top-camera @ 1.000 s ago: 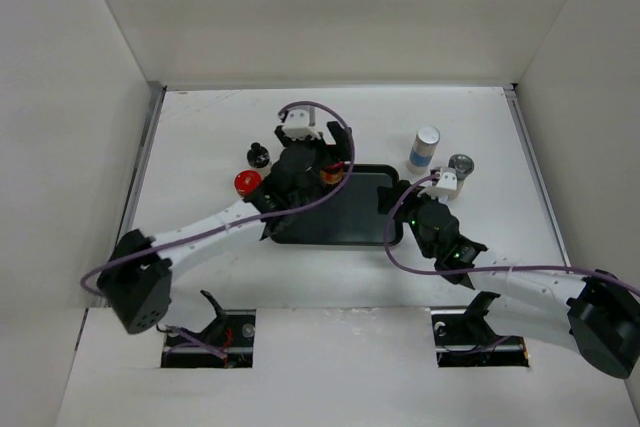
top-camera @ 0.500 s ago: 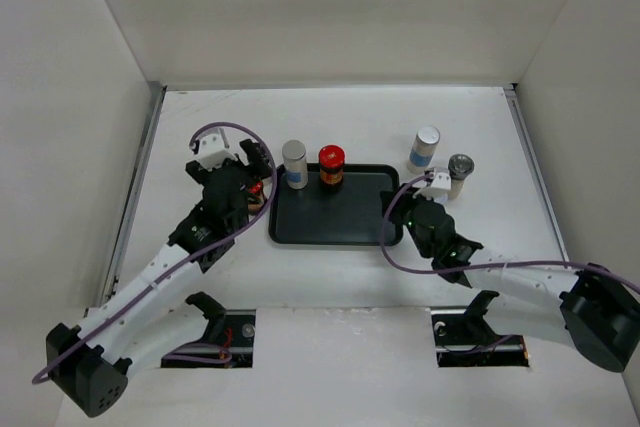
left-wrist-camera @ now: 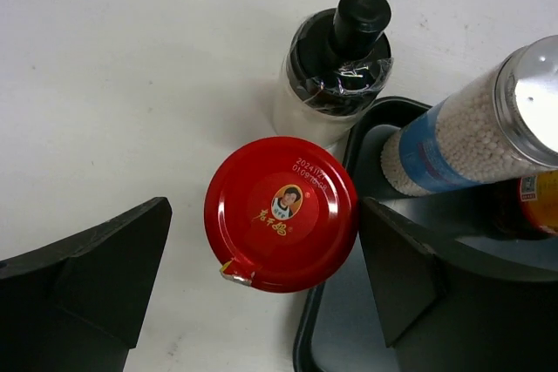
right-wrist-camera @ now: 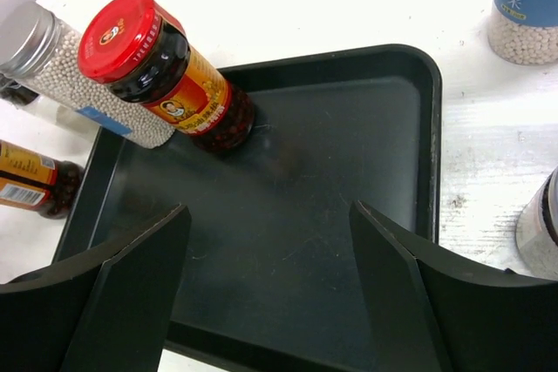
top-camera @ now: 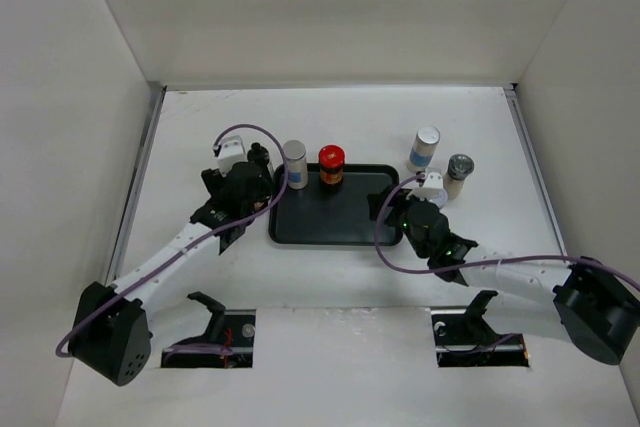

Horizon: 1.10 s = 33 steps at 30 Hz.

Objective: Organize the condiment bottles

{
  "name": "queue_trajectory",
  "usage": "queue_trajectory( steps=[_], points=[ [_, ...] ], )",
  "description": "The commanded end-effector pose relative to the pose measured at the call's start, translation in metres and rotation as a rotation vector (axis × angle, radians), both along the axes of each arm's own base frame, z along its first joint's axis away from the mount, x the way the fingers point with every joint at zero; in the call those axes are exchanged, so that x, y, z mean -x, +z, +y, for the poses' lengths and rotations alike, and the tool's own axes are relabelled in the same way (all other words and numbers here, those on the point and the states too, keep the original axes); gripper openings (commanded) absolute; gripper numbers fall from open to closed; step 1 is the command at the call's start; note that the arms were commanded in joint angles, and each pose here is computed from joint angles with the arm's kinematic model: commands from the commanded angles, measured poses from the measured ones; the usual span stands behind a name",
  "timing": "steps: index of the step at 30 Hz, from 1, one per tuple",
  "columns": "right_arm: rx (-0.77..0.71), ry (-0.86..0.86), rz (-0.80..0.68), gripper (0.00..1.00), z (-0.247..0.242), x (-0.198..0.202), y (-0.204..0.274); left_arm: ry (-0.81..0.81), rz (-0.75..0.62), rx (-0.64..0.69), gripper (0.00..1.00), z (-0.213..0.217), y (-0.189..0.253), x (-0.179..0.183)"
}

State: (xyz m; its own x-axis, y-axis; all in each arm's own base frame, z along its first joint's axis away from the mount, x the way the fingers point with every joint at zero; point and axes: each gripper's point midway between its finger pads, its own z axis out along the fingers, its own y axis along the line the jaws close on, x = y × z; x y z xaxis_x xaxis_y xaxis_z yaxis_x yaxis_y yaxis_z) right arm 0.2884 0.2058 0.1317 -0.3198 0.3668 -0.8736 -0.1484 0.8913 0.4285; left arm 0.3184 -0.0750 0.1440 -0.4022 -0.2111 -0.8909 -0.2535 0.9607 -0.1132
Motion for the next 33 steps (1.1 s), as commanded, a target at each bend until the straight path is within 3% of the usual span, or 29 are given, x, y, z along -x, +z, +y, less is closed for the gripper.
queue_trajectory(
  steps=[1, 8, 12, 17, 24, 27, 31, 33],
  points=[
    [-0.054, 0.025, -0.052, 0.8, 0.014, -0.004, 0.025, -0.023, -0.014, 0.044, 0.88, -0.009, -0.002, -0.011],
    [-0.05, 0.021, -0.053, 0.81, 0.013, -0.005, 0.025, -0.015, 0.041, 0.068, 0.81, -0.013, -0.028, -0.016],
    [-0.048, 0.019, -0.066, 0.81, 0.013, -0.005, 0.029, -0.012, 0.006, 0.081, 0.59, -0.013, -0.02, -0.018],
    [-0.046, 0.029, -0.057, 0.81, 0.015, -0.005, 0.027, 0.018, -0.067, 0.046, 0.37, -0.002, 0.01, -0.013],
    [-0.055, 0.028, -0.07, 0.81, 0.014, -0.002, 0.031, 0.013, -0.235, 0.026, 0.34, -0.001, 0.093, 0.008],
    [-0.059, 0.01, -0.086, 0.81, 0.01, -0.002, 0.035, -0.077, -0.276, 0.085, 0.34, -0.031, 0.115, 0.013],
    [-0.059, -0.032, -0.09, 0.8, -0.003, -0.005, 0.037, -0.258, -0.255, 0.146, 0.34, -0.104, 0.119, 0.018],
    [-0.068, -0.054, -0.107, 0.73, -0.01, -0.004, 0.043, -0.338, -0.257, 0.166, 0.34, -0.141, 0.117, 0.022]
  ],
)
